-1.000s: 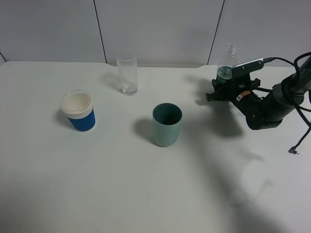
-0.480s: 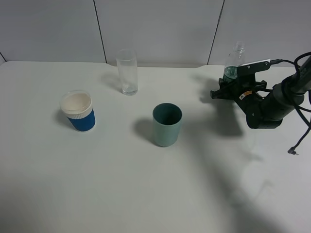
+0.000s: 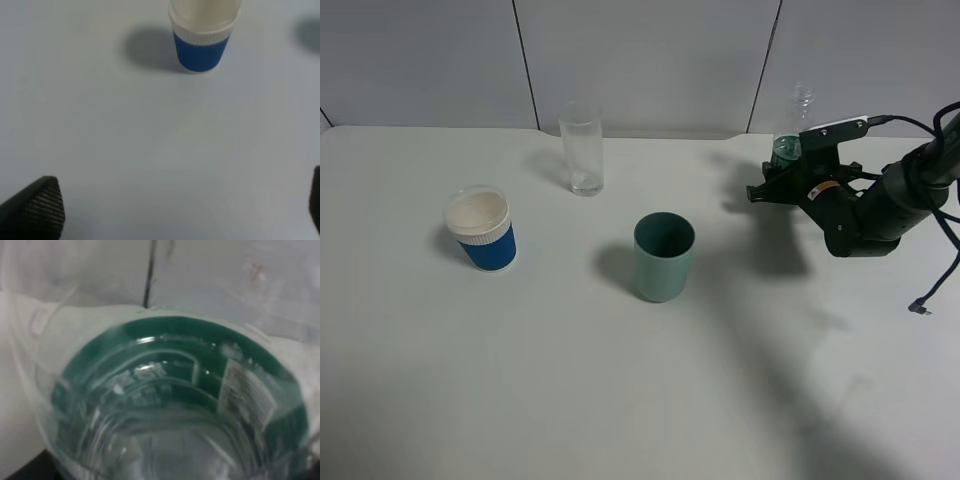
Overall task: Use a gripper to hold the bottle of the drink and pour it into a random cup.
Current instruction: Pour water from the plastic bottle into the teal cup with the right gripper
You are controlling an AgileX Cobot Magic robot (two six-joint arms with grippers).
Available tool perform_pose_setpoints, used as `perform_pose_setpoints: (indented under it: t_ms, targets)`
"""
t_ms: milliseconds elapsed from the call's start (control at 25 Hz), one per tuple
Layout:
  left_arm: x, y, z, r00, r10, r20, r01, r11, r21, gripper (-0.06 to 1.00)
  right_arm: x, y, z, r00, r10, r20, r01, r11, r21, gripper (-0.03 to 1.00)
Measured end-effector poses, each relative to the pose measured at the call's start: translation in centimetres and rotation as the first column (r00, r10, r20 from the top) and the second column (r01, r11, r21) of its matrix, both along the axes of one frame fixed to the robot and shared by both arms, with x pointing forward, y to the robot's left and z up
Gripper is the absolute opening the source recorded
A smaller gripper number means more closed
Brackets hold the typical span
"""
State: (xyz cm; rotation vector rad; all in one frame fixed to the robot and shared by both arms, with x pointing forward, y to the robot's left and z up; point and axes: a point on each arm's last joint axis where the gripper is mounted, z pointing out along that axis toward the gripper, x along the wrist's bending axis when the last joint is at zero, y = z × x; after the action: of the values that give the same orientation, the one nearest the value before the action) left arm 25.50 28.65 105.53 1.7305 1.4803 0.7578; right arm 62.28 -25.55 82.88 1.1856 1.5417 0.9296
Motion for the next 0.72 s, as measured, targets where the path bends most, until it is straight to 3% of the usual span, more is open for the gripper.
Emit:
perform_pose_setpoints:
  t_ms: [520,720]
  targets:
    - [0.0,0.0,0.0,1.000,0.000,0.000,0.000,1.000,0.000,0.99,-0.5,4.3,2.8,0.990,0.136,-0.026,-0.137,0.989,-0.060,0.54]
    - [0.0,0.0,0.0,1.000,0.000,0.000,0.000,1.000,0.000,0.99,-0.6,4.7,4.1,0.990,0.138,-0.023,-0.139,0.988,-0.060,0.54]
